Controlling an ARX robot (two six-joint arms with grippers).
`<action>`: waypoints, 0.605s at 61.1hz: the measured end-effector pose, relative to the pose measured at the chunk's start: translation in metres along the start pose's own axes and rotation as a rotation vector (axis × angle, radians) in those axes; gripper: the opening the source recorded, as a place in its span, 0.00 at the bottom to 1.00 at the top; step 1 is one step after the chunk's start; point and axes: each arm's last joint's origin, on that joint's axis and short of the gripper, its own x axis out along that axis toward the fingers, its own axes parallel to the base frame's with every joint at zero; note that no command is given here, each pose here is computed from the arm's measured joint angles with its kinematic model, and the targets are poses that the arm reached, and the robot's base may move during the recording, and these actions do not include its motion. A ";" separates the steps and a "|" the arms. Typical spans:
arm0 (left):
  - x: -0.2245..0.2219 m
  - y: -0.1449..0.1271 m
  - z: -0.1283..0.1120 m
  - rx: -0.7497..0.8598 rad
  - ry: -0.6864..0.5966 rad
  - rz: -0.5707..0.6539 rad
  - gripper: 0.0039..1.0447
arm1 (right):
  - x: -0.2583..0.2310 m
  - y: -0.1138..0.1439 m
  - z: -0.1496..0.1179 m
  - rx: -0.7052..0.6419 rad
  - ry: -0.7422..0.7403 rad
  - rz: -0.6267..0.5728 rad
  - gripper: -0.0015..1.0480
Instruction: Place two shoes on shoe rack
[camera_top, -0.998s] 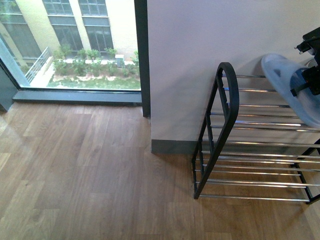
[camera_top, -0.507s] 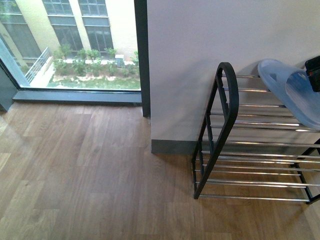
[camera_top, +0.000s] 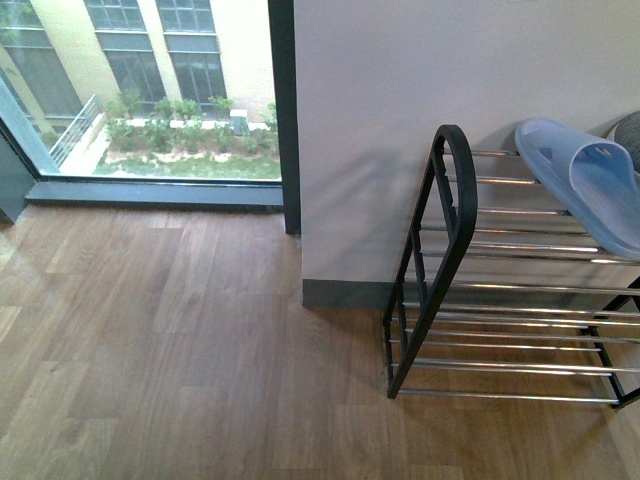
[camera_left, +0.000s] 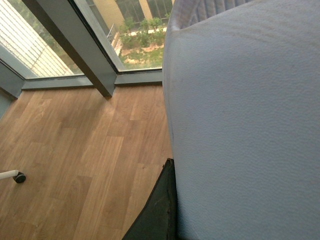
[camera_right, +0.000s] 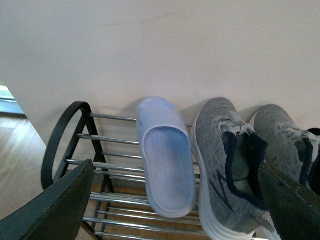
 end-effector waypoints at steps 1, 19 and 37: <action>0.000 0.000 0.000 0.000 0.000 0.000 0.02 | -0.003 0.000 0.000 0.004 -0.006 -0.004 0.91; 0.000 0.000 0.000 0.000 0.000 0.000 0.02 | -0.040 -0.008 -0.013 0.161 -0.104 -0.111 0.91; 0.000 0.000 0.000 0.000 0.000 0.001 0.02 | -0.047 0.002 -0.023 0.111 -0.207 0.087 0.75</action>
